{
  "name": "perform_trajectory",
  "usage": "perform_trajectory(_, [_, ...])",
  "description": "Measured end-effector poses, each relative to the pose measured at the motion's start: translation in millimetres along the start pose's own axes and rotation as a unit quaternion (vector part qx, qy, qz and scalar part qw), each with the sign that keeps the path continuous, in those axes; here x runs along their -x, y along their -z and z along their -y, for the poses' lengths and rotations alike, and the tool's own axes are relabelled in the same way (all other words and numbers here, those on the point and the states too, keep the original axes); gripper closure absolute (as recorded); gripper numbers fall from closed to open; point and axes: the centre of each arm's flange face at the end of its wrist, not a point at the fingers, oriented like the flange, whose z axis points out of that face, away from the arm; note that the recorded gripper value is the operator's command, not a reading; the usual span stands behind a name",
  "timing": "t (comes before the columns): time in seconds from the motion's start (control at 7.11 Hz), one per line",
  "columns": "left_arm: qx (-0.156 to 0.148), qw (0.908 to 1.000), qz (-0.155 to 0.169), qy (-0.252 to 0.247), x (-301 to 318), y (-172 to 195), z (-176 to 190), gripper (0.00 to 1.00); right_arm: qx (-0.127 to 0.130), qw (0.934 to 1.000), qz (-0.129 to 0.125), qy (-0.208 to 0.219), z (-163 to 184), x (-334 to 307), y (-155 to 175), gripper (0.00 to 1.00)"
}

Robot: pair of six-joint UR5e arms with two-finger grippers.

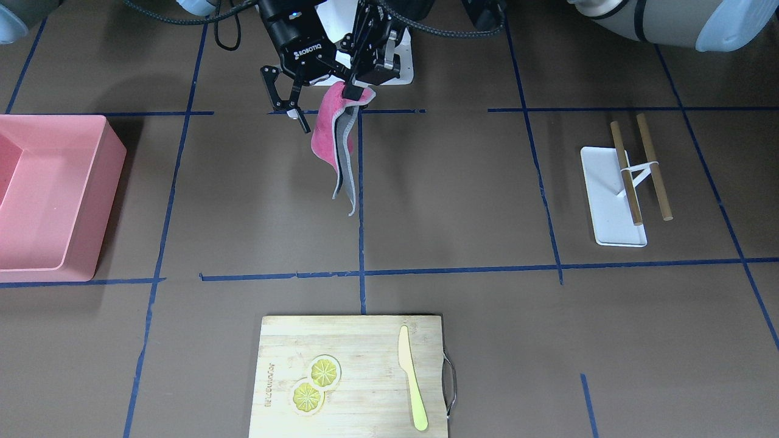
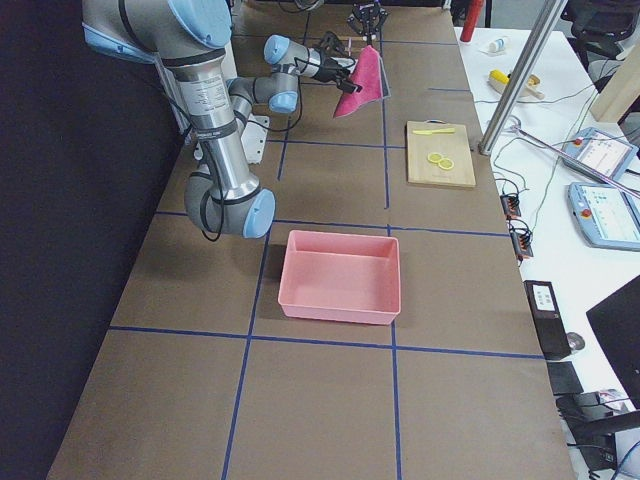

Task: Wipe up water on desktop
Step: 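Carry the cloth toward the right gripper while the right gripper reaches to grasp it, then open the left gripper and withdraw it while the right gripper holds the cloth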

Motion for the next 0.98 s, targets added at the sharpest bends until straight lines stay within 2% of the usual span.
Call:
perform_trajectory(0.28, [0.002,1.0000,0.001,-0.001,2.1,0.6,-0.9,1.00,0.000,1.0000,0.002,-0.001,0.5,1.2,0.3,0.37])
perform_trajectory(0.42, [0.004,1.0000,0.001,-0.002,3.3,2.1,-1.3,1.00,0.000,1.0000,0.002,-0.002,0.7,1.3,0.4,0.46])
perform_trajectory(0.56, [0.007,1.0000,0.001,-0.004,5.7,6.2,-2.0,1.00,0.000,1.0000,0.002,-0.002,0.1,1.3,0.4,0.66])
perform_trajectory(0.7, [0.011,0.9999,0.000,-0.006,8.5,10.9,-2.6,1.00,0.001,1.0000,0.002,-0.002,-1.0,1.2,0.4,0.92])
perform_trajectory(0.84, [0.013,0.9999,0.000,-0.007,9.8,12.9,-2.3,1.00,0.002,1.0000,0.003,-0.003,-1.8,1.2,0.9,1.00])
perform_trajectory(0.98, [0.013,0.9999,0.000,-0.007,10.0,13.0,-1.4,1.00,0.003,1.0000,0.004,-0.005,-2.3,1.1,1.5,1.00])
